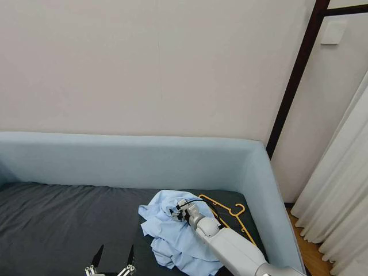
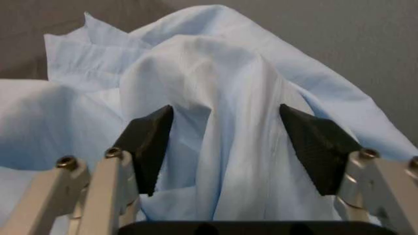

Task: Pick up the clothes from the sofa and hang them on the clothes hanger.

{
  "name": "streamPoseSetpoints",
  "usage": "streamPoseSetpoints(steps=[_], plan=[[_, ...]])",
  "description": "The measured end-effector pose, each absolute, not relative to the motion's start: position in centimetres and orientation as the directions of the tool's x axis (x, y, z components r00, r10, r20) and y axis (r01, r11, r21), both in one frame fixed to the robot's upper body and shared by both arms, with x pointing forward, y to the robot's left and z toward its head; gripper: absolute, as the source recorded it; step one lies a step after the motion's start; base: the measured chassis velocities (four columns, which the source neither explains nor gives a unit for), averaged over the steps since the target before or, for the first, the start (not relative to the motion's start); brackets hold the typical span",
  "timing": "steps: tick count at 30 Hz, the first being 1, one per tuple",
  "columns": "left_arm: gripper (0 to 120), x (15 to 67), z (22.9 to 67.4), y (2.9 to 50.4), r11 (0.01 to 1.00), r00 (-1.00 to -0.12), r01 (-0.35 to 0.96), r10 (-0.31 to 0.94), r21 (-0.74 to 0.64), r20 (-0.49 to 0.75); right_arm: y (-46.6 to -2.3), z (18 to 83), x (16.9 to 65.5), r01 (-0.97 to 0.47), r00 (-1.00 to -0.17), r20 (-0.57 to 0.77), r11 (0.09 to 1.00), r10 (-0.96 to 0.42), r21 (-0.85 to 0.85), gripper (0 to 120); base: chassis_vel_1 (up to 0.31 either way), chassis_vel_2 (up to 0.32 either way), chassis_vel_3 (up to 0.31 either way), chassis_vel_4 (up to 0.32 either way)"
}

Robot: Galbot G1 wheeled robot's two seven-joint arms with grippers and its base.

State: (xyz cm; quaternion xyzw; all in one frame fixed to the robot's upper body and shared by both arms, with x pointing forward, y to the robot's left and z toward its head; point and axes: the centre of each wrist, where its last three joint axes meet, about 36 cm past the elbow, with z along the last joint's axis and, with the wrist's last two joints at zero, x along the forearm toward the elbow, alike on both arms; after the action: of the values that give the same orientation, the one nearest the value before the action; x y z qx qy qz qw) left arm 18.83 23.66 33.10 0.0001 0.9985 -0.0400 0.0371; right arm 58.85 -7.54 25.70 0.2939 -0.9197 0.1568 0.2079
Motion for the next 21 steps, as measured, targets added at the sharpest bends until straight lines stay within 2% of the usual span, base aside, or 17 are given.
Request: streamPoseSetpoints(steps=[1,3,7,9,12,15,16,21], plan=[[100,18.8,33.1,23.6,0.997,-0.997,0.000,-0.006,-0.083,-0.074,-7.8,25.2,58.9,-0.602,-0.744,0.478,0.778,-0.468,-0.176,57,0.000,0.000,0.000,0.000],[100,18.8,33.1,23.5,0.996,-0.997,0.000,-0.007,-0.084,-0.073,-7.9,25.1,59.0,-0.601,-0.746,0.478,0.779,-0.464,-0.181,54,0.000,0.000,0.000,0.000],[100,18.7,33.1,23.5,0.996,-0.997,-0.003,-0.009,-0.086,-0.072,-8.6,24.7,58.9,-0.605,-0.761,0.454,0.760,-0.464,-0.238,34,0.000,0.000,0.000,0.000],[100,18.7,33.1,23.4,0.996,-0.997,-0.003,-0.009,-0.086,-0.072,-8.6,24.8,58.8,-0.610,-0.762,0.445,0.752,-0.470,-0.250,31,0.000,0.000,0.000,0.000],[100,18.8,33.1,23.3,0.996,-0.997,-0.009,-0.016,-0.089,-0.074,-8.6,24.8,58.6,-0.616,-0.764,0.434,0.741,-0.477,-0.269,16,0.000,0.000,0.000,0.000],[100,18.8,33.1,23.2,0.996,-0.997,-0.010,-0.017,-0.091,-0.076,-8.9,24.7,58.5,-0.613,-0.767,0.431,0.741,-0.474,-0.275,11,0.000,0.000,0.000,0.000],[100,18.9,33.2,23.1,0.996,-0.997,-0.010,-0.017,-0.093,-0.078,-9.1,24.7,58.5,-0.609,-0.771,0.428,0.742,-0.472,-0.280,3,0.000,0.000,0.000,0.000],[100,18.9,33.3,23.0,0.994,-0.996,-0.018,-0.028,-0.112,-0.084,-10.0,24.6,58.5,-0.605,-0.779,0.402,0.747,-0.481,-0.276,0,0.000,0.000,0.000,0.000]])
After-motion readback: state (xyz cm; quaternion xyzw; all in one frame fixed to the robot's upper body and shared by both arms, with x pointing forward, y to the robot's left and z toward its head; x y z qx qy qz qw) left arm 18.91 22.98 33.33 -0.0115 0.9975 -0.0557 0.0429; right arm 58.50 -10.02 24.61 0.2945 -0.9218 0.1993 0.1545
